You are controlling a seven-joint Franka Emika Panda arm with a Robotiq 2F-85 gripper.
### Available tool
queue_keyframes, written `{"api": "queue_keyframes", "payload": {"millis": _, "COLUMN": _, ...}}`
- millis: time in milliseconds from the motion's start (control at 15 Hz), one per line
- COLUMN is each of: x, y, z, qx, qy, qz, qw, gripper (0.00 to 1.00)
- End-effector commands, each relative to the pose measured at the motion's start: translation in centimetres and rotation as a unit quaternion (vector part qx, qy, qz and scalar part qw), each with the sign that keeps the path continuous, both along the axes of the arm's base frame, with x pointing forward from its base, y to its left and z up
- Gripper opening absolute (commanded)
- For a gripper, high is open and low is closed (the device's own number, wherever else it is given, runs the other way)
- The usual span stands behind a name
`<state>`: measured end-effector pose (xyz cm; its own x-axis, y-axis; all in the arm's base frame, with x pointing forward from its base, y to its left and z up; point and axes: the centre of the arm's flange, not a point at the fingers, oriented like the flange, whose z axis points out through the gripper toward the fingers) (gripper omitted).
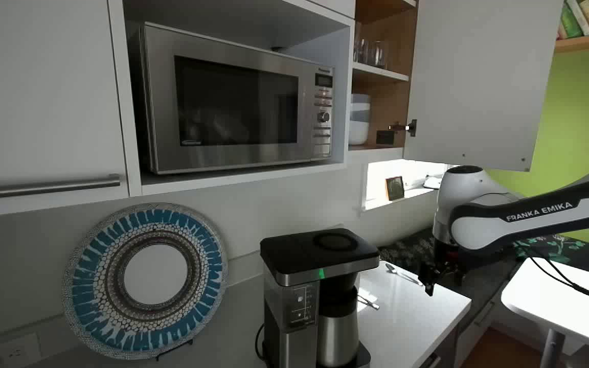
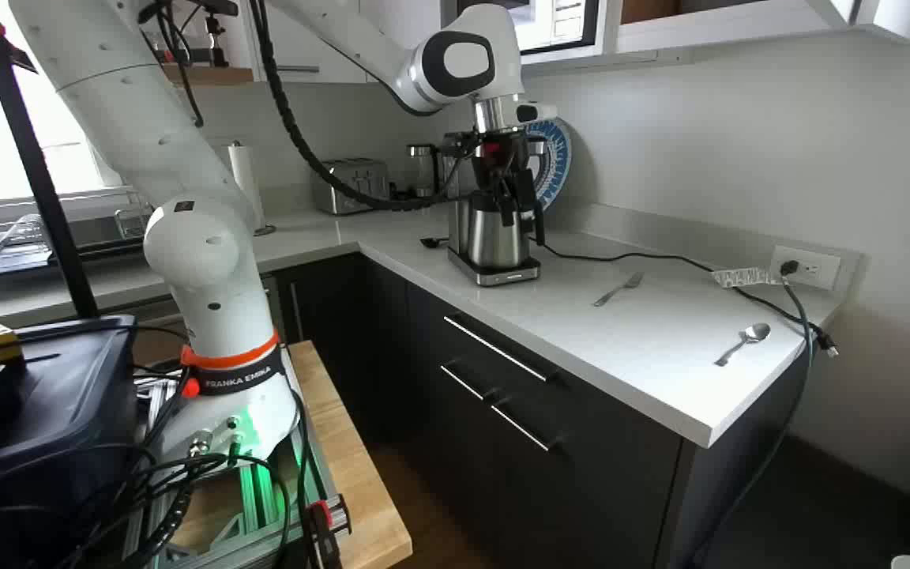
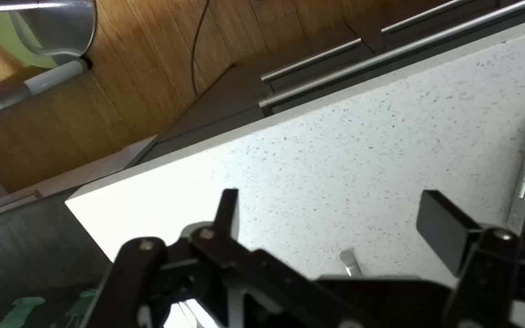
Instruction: Push the bottom right rectangular button on the microwave
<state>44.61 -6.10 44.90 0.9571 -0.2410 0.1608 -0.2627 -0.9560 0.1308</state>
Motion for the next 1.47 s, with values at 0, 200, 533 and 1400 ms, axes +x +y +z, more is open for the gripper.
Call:
{"api": "queue_keyframes", "payload": {"millis": 0, "x": 0.0, "y": 0.0, "z": 0.0, "qx": 0.000, "qy": 0.000, "qz": 0.000, "qw": 1.0000, "gripper": 1.00}}
{"api": "queue_keyframes", "payload": {"millis": 200, "x": 0.0, "y": 0.0, "z": 0.0, "qx": 0.000, "qy": 0.000, "qz": 0.000, "qw": 1.0000, "gripper": 1.00}}
{"api": "queue_keyframes", "payload": {"millis": 533, "x": 0.0, "y": 0.0, "z": 0.0, "qx": 0.000, "qy": 0.000, "qz": 0.000, "qw": 1.0000, "gripper": 1.00}}
{"api": "queue_keyframes", "payload": {"millis": 1400, "x": 2.1, "y": 10.4, "z": 25.0, "qx": -0.069, "qy": -0.311, "qz": 0.219, "qw": 0.9222, "gripper": 1.00}}
